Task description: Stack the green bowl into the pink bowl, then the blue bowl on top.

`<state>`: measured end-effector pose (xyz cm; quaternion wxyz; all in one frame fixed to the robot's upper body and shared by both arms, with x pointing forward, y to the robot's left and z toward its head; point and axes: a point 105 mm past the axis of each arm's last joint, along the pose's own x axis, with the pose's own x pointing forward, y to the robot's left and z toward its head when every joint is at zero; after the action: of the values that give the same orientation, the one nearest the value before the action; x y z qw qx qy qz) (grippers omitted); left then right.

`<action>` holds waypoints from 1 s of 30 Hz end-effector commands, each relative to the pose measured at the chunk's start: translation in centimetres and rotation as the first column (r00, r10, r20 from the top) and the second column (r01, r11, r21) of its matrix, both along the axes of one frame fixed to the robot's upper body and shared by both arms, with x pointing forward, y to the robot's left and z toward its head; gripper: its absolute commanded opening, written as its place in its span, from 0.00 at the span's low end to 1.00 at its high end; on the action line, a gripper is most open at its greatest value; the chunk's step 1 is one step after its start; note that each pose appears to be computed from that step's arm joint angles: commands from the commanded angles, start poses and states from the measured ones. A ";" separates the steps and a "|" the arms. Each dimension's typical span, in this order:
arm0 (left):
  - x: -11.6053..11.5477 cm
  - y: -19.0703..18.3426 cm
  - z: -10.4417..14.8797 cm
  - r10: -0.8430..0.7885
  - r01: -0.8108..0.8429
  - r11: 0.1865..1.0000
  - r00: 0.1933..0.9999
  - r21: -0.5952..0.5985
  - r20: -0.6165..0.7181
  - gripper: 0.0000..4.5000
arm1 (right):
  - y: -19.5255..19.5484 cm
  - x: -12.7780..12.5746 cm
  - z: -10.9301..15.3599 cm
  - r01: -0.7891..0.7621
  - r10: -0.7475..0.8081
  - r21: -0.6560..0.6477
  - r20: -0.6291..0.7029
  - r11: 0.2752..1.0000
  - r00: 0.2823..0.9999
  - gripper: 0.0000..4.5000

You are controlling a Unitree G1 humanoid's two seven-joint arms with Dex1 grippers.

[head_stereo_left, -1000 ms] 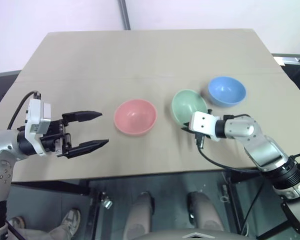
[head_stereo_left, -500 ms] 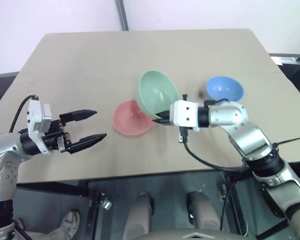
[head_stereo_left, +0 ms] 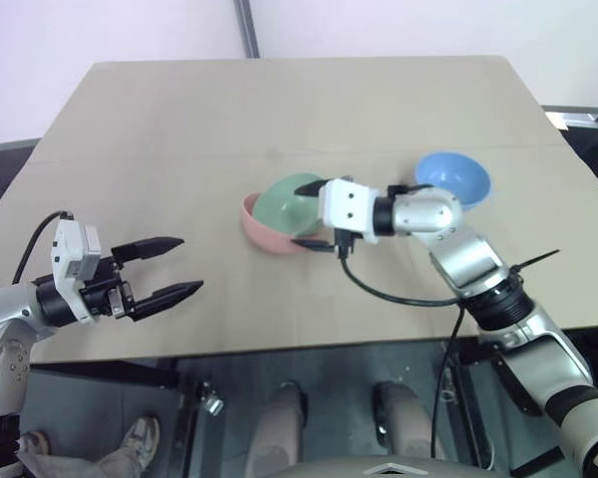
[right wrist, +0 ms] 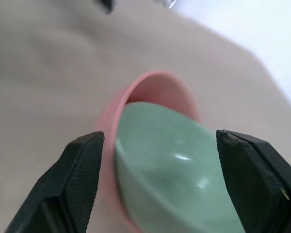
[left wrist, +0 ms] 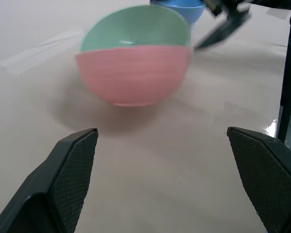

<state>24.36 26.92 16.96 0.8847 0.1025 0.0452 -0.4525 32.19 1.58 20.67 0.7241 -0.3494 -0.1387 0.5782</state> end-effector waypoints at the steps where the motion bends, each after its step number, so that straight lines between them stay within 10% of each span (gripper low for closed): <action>1: 0.1 -0.1 1.2 -0.002 0.001 1.000 0.998 0.011 0.064 1.00 | -0.6 -0.9 2.9 -0.020 0.016 0.086 0.048 0.996 0.999 0.91; 12: 1.2 -1.0 1.2 -0.043 0.043 0.999 0.996 0.000 0.081 1.00 | -2.2 -0.7 5.1 0.095 -0.061 0.288 -0.125 0.953 0.990 0.91; 30: 0.9 -1.7 0.9 -0.054 0.054 0.999 0.994 -0.001 0.092 1.00 | -1.7 3.9 -1.0 0.332 -0.189 0.367 -0.373 0.869 0.908 0.91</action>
<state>25.56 25.19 16.88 0.8735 0.1070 0.0196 -0.4745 36.57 -0.31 17.81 0.8727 -0.0933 -0.0494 0.4767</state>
